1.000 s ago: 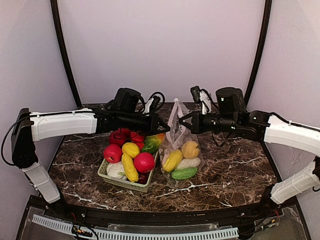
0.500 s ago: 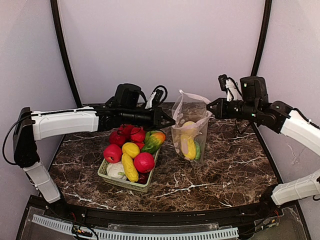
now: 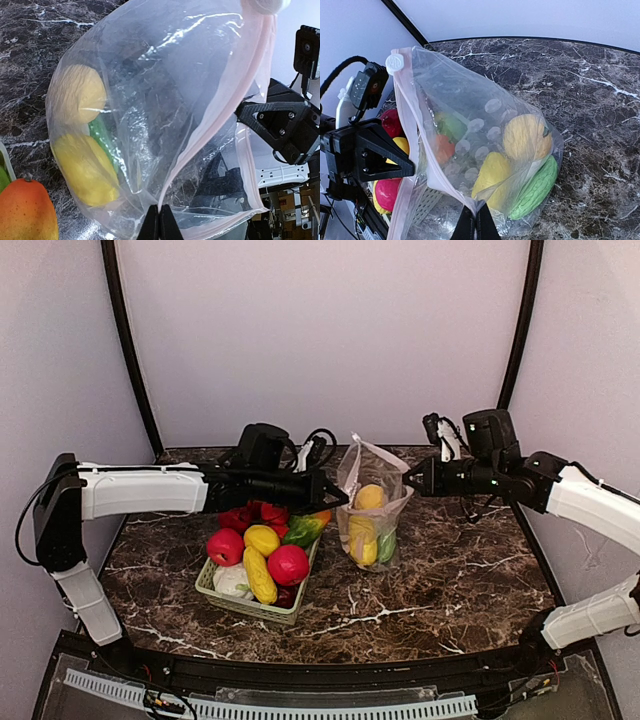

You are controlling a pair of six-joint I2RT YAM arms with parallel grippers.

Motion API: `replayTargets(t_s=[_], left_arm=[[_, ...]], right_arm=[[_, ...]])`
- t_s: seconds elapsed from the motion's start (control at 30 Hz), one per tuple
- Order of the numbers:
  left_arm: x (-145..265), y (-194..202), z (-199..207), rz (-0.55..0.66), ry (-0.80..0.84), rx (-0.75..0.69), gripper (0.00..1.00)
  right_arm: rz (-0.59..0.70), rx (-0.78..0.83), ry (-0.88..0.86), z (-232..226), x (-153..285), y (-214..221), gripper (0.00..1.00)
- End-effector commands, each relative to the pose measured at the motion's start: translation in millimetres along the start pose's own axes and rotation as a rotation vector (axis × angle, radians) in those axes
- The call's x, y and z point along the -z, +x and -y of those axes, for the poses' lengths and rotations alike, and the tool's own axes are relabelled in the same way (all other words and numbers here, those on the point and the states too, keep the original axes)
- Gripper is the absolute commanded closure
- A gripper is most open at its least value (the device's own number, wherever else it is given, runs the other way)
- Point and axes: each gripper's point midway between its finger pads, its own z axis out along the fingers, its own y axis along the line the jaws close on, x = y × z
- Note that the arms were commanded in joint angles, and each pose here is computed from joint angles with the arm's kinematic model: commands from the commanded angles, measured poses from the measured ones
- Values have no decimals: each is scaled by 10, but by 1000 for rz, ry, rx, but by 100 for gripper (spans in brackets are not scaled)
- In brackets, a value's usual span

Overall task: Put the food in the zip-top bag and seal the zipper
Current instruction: Adjust the zipper food storage bag at the center of the board, then pick up the fake fruit from the bin.

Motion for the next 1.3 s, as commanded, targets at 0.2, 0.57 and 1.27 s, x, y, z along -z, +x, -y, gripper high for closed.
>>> replayTargets(t_s=[0.2, 0.57, 1.27], left_arm=[[364, -151, 47, 90, -73, -71, 74], [1245, 36, -266, 82, -301, -108, 16], [996, 272, -403, -100, -301, -247, 20]], right_arm=[[29, -7, -54, -105, -32, -115, 100], [29, -5, -78, -149, -90, -146, 100], [24, -9, -85, -158, -113, -140, 100]])
